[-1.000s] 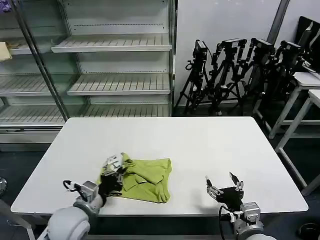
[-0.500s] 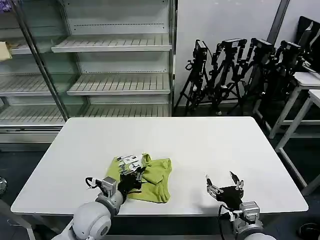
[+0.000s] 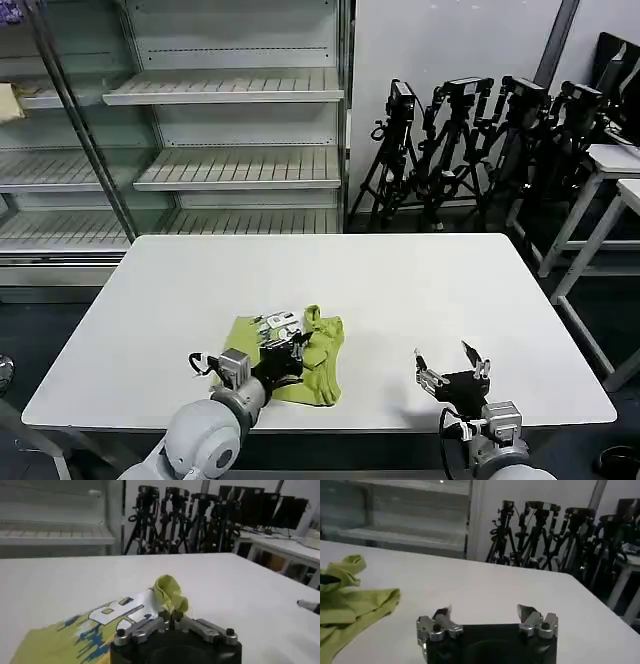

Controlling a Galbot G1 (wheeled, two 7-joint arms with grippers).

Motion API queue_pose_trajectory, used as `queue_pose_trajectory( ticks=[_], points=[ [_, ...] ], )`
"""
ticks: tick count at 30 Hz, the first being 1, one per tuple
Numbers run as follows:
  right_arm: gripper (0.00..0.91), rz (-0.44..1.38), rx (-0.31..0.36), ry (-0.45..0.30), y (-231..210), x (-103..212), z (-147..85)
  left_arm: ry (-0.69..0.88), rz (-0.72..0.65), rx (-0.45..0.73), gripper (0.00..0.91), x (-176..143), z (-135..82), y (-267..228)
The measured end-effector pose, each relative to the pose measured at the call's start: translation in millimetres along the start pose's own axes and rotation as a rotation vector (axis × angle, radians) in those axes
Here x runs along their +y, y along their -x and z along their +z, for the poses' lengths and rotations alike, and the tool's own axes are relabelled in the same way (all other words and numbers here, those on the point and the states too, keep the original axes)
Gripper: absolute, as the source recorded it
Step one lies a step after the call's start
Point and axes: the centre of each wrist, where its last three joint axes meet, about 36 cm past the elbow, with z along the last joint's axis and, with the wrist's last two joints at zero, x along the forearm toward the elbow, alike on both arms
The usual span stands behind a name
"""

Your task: Fold and organize the clothes.

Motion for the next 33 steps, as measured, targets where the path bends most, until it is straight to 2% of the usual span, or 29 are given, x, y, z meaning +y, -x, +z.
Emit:
queue_pose_trajectory(
  ticks=[8,9,10,25,33],
  points=[
    [0.907,-0.003,-0.001,0.001,0,0,0,-0.016,-0.004,0.015,0.03,-5,4,3],
    [0.907,-0.004,-0.001,0.001,0,0,0,-0.018,-0.007,0.015,0.796,-5,4,4],
    [0.907,-0.004,0.0,0.001,0,1,0,-0.02,-0.01,0.015,0.907,-5,4,5],
    [0.907,0.011,-0.017,-0.01,-1,-10,-5,-0.083,0.025,-0.057,0.907,-15,-13,15],
    [0.907,0.008,-0.031,-0.012,1,-12,-7,-0.052,-0.022,-0.12,0.907,5,-19,10]
  ],
)
